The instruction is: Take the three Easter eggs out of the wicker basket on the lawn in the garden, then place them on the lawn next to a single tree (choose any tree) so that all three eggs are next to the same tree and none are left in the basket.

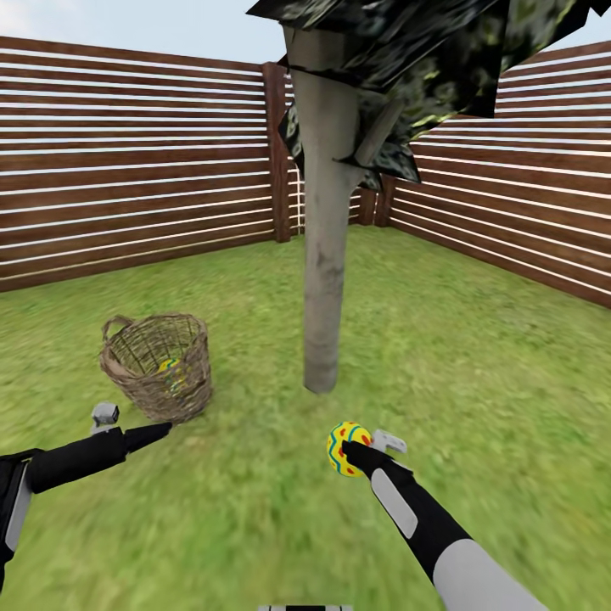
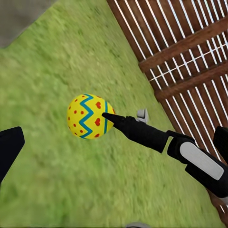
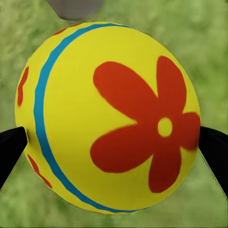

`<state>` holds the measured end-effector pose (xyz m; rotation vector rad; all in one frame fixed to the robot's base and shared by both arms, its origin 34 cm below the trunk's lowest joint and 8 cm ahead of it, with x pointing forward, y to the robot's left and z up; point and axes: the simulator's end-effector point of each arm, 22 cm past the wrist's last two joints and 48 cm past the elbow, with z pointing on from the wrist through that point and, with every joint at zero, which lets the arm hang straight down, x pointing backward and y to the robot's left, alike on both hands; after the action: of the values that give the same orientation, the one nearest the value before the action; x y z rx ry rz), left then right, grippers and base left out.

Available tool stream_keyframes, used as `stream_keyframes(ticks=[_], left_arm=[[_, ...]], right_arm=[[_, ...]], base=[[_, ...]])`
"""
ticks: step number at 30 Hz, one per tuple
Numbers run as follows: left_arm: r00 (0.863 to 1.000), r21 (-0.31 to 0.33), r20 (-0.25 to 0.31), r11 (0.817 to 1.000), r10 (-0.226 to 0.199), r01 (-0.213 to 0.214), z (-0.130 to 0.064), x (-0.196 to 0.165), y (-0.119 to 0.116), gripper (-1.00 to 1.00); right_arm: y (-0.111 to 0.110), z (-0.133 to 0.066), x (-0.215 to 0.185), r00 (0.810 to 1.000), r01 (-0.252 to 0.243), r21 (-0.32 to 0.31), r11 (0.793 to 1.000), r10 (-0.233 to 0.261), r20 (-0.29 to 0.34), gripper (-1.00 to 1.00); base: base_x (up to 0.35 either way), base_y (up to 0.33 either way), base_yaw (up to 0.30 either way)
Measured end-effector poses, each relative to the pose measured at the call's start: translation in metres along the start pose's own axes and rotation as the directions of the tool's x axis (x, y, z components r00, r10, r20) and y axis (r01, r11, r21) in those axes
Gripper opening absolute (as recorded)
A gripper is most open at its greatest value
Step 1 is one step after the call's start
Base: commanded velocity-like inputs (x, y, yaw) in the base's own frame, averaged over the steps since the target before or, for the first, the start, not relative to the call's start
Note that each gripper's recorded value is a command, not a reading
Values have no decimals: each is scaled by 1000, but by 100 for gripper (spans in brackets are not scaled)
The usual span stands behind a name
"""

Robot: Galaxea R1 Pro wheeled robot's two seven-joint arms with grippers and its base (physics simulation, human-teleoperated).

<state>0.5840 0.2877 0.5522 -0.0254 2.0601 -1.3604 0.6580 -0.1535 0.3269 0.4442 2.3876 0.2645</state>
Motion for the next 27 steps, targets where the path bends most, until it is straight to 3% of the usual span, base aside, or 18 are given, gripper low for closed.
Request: stream_keyframes(ticks=[6, 13, 27], left_arm=[[1000, 0, -1, 1000, 0, 0, 0, 0, 0, 100], [1000, -1, 2, 1000, 1, -1, -1, -1, 0, 100], [999, -16, -15, 999, -34, 34, 5, 9, 20, 100]], right_arm=[[5, 0, 2, 1000, 3, -7, 1000, -3, -3, -100], [14, -1, 4, 1000, 5, -17, 1000, -5, -4, -100], [3, 13, 27, 999, 3, 2, 1000, -3, -47, -100]], base=[[46, -84, 5], [115, -170, 218], [3, -3, 14]])
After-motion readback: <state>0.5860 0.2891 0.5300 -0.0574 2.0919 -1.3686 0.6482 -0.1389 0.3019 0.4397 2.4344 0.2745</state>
